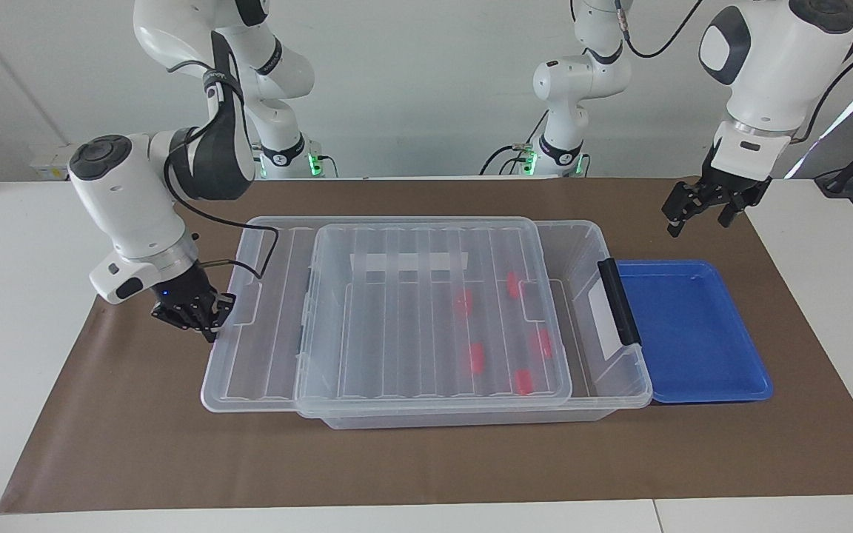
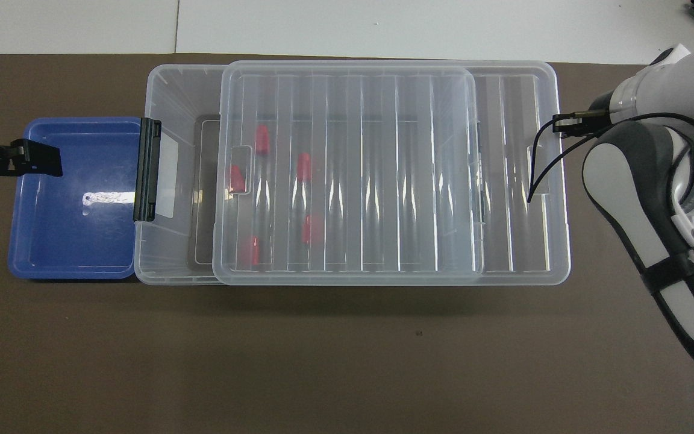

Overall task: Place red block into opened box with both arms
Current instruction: 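Slide the clear lid back toward the blue tray to close the box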

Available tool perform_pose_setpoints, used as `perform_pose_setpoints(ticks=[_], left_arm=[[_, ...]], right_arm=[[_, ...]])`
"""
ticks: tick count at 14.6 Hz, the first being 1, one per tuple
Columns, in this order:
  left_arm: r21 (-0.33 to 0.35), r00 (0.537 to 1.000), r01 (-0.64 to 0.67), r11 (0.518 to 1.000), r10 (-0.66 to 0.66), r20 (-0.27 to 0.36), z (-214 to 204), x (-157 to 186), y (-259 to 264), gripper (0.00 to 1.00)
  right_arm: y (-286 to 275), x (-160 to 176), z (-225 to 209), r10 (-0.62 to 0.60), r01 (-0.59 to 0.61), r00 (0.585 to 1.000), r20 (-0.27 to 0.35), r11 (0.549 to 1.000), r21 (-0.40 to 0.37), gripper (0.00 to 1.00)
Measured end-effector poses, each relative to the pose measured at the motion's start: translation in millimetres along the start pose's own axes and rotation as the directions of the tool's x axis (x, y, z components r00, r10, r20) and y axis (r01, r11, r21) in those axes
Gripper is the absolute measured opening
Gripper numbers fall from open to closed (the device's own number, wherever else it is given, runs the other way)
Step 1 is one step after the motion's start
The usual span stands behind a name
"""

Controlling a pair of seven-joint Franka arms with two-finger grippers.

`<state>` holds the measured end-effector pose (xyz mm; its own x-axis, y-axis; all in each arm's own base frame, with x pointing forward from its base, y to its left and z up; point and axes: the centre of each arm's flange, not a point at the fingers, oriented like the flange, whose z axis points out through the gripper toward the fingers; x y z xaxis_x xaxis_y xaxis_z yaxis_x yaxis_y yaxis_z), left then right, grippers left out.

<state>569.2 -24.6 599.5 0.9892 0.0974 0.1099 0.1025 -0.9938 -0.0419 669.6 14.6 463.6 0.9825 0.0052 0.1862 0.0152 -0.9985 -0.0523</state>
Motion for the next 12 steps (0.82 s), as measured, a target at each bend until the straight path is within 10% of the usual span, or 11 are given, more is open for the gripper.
perform_pose_setpoints(ticks=[12], left_arm=[[-0.001,1.000,0.004,1.000,-0.004,0.000,-0.1,0.5,-2.9,1.00]], right_arm=[[-79.6,-8.6,10.3,0.035,-0.036,0.999,0.024,0.998,0.052,0.01]])
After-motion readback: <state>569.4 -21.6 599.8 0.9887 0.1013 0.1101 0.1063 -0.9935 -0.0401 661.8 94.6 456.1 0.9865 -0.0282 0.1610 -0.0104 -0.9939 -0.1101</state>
